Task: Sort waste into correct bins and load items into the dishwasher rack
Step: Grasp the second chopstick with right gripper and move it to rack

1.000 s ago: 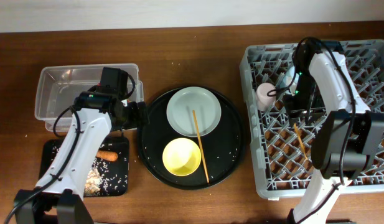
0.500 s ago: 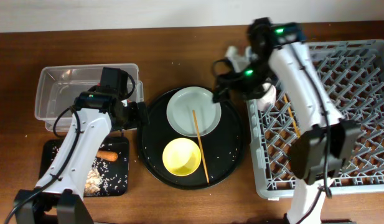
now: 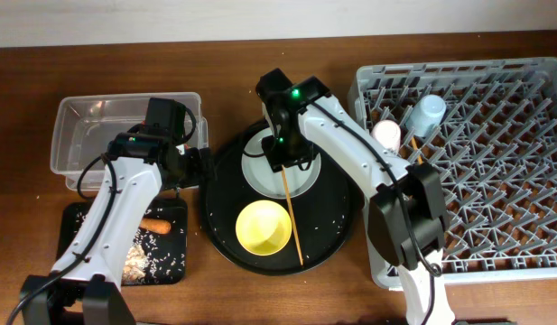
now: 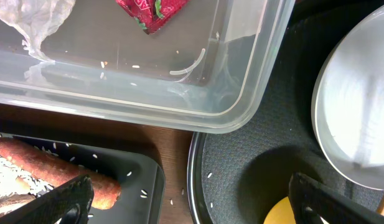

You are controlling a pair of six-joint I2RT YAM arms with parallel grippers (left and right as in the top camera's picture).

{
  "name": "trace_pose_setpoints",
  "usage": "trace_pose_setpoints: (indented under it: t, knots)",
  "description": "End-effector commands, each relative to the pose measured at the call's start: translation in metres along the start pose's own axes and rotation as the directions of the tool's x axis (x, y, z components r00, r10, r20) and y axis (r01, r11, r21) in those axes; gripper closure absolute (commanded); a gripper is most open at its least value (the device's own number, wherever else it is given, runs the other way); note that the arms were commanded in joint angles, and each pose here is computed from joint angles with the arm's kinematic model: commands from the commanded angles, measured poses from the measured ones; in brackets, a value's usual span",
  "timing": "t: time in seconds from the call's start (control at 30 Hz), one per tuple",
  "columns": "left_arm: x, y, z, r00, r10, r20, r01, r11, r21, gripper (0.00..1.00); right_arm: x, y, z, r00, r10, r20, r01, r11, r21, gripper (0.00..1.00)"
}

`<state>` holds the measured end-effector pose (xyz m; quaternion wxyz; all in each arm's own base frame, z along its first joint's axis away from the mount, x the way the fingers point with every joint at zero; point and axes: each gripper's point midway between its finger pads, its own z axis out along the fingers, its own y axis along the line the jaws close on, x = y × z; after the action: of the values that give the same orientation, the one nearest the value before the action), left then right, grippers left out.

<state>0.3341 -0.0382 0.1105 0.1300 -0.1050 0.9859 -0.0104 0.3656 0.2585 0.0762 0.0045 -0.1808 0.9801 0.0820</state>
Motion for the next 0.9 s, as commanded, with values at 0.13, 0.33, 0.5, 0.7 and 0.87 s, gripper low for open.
trace_pose_setpoints:
  t: [0.13,0.33,0.5,0.7,0.87]
  knots:
    - [-0.002,0.0,-0.004,1.0,-0.005,0.015,0.005,1.0,0.005,0.01,0.007,-0.013,0.049,1.0,0.024,-0.017,-0.024,0.999,0.03,0.62]
    - [-0.002,0.0,-0.004,1.0,-0.005,0.015,0.005,1.0,0.005,0.01,0.01,-0.014,0.053,0.999,0.024,-0.023,-0.024,0.999,0.032,0.96]
    - [-0.002,0.0,-0.004,1.0,-0.005,0.015,0.005,1.0,0.005,0.01,0.009,-0.018,0.027,0.999,0.024,-0.047,-0.023,0.999,0.038,0.96]
    - [-0.002,0.0,-0.004,1.0,-0.005,0.015,0.005,1.0,0.005,0.01,0.004,-0.062,-0.095,0.998,-0.069,-0.015,0.069,0.997,0.045,0.96]
    - [-0.002,0.0,-0.004,1.0,-0.005,0.015,0.005,1.0,0.005,0.01,0.009,-0.168,-0.144,0.99,0.121,0.07,-0.13,0.979,0.155,0.96]
